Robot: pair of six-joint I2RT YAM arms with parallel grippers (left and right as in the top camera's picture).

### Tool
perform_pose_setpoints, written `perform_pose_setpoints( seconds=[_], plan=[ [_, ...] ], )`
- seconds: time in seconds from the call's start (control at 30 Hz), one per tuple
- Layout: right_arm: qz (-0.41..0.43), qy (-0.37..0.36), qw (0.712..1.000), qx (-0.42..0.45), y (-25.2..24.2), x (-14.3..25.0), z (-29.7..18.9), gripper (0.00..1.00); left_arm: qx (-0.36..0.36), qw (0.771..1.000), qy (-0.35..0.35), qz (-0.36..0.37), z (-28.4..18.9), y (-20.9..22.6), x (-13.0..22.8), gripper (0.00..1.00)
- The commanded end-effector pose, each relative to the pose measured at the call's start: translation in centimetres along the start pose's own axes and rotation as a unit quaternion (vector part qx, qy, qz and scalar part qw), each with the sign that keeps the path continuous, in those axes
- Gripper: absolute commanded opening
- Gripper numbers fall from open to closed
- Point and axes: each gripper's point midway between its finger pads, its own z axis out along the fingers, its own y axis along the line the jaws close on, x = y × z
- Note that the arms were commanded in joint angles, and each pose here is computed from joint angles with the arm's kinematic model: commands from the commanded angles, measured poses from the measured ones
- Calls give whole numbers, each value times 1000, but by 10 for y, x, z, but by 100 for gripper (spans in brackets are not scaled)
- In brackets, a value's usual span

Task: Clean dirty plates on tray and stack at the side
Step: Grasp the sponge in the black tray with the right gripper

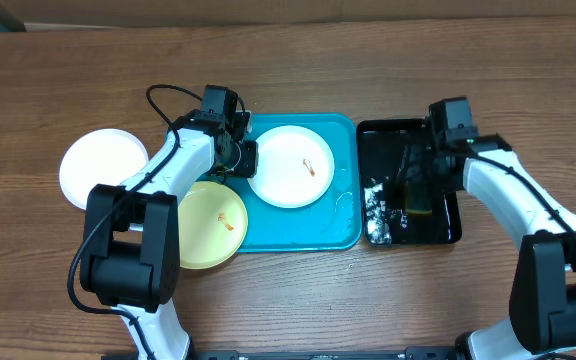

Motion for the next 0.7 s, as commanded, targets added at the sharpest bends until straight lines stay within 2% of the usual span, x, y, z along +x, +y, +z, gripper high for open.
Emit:
perform_pose_setpoints(
  seconds=[0.0, 0.03, 0.07, 0.1, 0.13, 0.17, 0.2, 0.23, 0.3, 0.47, 0.5, 0.57, 0.67],
  plan=[
    [1, 3, 1000, 9, -7, 13, 11, 63, -1, 1000, -4, 12, 1, -2, -5, 33],
    [0, 0, 1000, 8, -7, 13, 12, 47, -1, 1000, -4, 12, 1, -2, -5, 33],
    [0, -1, 1000, 8, -7, 13, 13, 22, -2, 1000, -5, 12, 1, -2, -5, 33],
    [0, -2, 1000, 7, -7, 13, 13, 14, -1, 1000, -5, 12, 1, -3, -5, 32],
    [0, -2, 1000, 6, -6, 12, 13, 15, -1, 1000, -5, 12, 1, -3, -5, 32],
    [0, -3, 1000, -1, -4, 11, 12, 27, -1, 1000, -6, 12, 1, -3, -5, 32],
    [0, -4, 1000, -5, -2, 9, 11, 52, -1, 1000, -6, 12, 1, -3, -6, 34],
    [-1, -5, 1000, -7, 0, 7, 9, 63, -1, 1000, -7, 13, 1, -3, -6, 36],
    [0, -1, 1000, -6, 2, 0, -2, 72, -1, 1000, -8, 13, 1, -3, -7, 44],
    [1, 39, 999, 21, -5, 8, -18, 73, -1, 1000, -9, 13, 1, -3, -7, 46],
    [1, 46, 998, 29, -8, 13, -18, 71, -1, 1000, -8, 13, 1, -3, -7, 46],
    [1, 59, 998, 36, -12, 20, -15, 61, -1, 1000, -8, 13, 1, -3, -6, 46],
    [1, 65, 997, 37, -15, 32, -5, 54, -1, 1000, -8, 12, 1, -3, -7, 46]
  ],
)
